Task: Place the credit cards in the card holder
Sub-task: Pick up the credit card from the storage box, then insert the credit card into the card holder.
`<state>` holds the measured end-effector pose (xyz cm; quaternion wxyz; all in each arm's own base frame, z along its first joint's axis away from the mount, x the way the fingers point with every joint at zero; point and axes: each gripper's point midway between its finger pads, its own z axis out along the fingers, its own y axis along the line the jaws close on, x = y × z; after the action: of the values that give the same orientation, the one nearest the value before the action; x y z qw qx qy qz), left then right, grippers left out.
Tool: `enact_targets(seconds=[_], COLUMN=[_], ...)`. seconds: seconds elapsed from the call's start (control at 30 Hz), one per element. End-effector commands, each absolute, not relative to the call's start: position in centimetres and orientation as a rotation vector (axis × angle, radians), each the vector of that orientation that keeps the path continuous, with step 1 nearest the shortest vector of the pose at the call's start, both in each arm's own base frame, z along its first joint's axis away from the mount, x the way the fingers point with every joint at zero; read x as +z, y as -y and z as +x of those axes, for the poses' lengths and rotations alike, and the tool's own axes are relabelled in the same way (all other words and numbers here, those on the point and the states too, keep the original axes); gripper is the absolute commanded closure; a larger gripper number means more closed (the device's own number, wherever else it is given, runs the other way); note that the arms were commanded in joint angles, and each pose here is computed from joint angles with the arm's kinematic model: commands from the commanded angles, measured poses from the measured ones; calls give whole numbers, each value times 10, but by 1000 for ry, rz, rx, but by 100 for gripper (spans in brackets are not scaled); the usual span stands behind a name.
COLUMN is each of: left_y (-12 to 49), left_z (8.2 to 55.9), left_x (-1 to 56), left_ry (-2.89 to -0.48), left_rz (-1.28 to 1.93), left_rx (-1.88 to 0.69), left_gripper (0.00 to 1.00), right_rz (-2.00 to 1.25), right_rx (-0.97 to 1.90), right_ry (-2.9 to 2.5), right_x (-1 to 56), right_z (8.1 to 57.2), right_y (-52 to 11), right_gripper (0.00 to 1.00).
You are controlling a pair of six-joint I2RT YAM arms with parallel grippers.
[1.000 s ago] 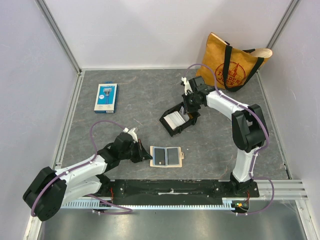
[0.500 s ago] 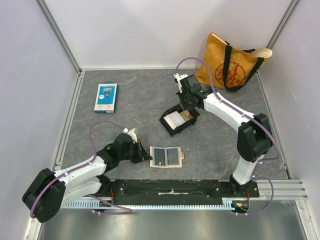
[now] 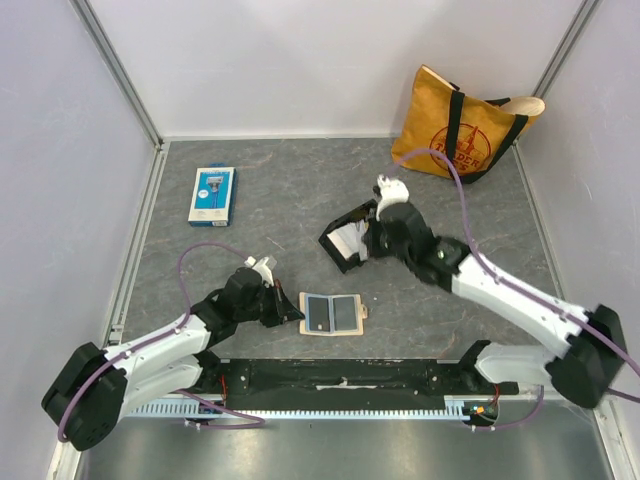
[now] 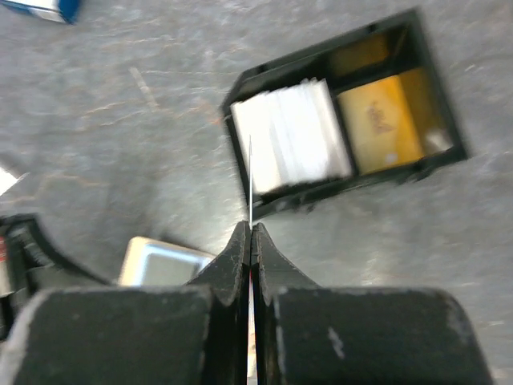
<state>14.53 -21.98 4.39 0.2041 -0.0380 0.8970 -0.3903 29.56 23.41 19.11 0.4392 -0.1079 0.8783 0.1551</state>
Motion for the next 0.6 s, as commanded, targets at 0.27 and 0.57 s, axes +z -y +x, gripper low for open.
enact_targets(seconds=[0.27, 0.57], left_y=[228, 229], left_z=[141, 140], left_x=[56, 59], left_ry=[-2463, -2447], left_rz=[-100, -143], left_rx=[-1192, -1230], left_gripper=[98, 98], right_rz=[105, 92], right_rx=[716, 658], right_ry=[-1970, -2018], right_x=[193, 165], right_z=[210, 191], right_y=[-313, -343], right_gripper=[100, 100])
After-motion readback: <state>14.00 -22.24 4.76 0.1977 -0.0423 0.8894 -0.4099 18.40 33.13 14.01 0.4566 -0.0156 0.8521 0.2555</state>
